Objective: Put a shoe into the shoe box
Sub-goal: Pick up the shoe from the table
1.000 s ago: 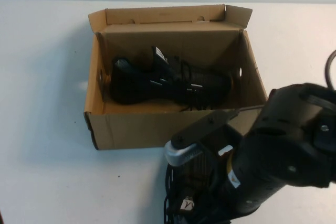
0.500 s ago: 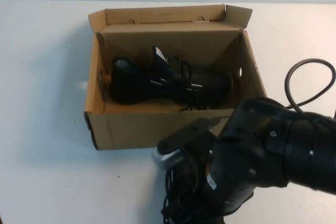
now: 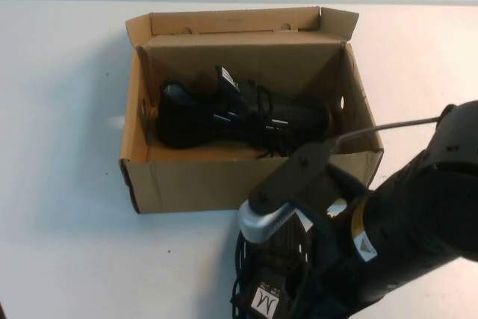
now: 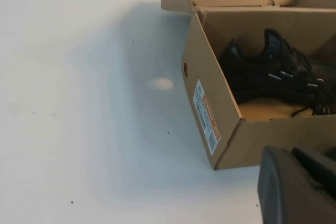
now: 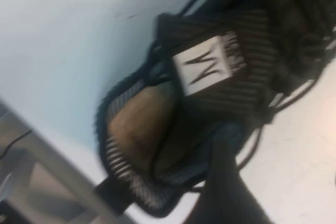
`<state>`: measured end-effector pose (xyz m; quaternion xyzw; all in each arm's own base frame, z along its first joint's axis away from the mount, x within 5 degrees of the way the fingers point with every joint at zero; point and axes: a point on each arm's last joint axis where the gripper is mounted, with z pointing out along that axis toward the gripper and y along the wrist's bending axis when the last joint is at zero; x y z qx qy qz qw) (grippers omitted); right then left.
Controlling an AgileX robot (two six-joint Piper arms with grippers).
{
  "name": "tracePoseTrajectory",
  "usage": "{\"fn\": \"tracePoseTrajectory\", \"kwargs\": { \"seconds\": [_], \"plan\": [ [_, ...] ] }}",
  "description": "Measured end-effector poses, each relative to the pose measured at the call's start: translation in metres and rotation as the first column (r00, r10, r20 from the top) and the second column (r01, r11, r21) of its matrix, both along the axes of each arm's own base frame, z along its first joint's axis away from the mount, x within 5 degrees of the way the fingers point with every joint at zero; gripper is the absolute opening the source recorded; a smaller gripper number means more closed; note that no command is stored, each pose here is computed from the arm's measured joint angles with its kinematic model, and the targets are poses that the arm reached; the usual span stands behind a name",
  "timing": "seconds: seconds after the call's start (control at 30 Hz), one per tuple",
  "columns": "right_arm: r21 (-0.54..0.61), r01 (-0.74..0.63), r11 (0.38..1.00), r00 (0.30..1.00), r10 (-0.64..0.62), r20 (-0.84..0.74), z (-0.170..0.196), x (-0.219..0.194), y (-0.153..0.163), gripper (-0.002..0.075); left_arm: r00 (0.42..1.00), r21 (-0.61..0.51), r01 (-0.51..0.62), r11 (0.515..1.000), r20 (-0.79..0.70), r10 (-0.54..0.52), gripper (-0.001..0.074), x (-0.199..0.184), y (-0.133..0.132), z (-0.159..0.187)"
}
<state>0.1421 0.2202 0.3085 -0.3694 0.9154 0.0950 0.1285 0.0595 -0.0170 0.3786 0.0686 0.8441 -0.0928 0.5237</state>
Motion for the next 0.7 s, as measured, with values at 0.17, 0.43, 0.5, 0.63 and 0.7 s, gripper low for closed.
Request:
{"fn": "tracePoseTrajectory", "kwargs": {
  "seconds": [0.17,0.43,0.5,0.63,0.7],
  "plan": [
    [0.028,-0.076,0.997,0.997,0.076,0.02,-0.008,-0.009,0.008,0.0396,1.0,0.003,0.001,1.0,-0.013,-0.001,-0.0001,-0.001,0.0,-0.001],
    [0.01,-0.172,0.985,0.971,0.167,0.173,-0.037,-0.017,0.015,0.0396,1.0,0.003,0.001,1.0,-0.013,-0.001,-0.0001,-0.001,0.0,-0.001],
    [0.006,-0.204,0.979,0.962,0.2,0.186,-0.038,-0.021,0.017,0.0396,1.0,0.003,0.001,1.0,-0.013,-0.001,-0.0001,-0.001,0.0,-0.001],
    [-0.01,-0.242,0.97,0.947,0.238,0.217,-0.042,-0.022,0.022,0.0396,1.0,0.003,0.001,1.0,-0.013,-0.001,-0.0001,-0.001,0.0,-0.001],
    [-0.037,-0.249,0.968,0.941,0.251,0.228,-0.047,-0.019,0.025,0.0396,1.0,0.003,0.001,1.0,-0.013,-0.001,-0.0001,-0.001,0.0,-0.001]
  ]
}}
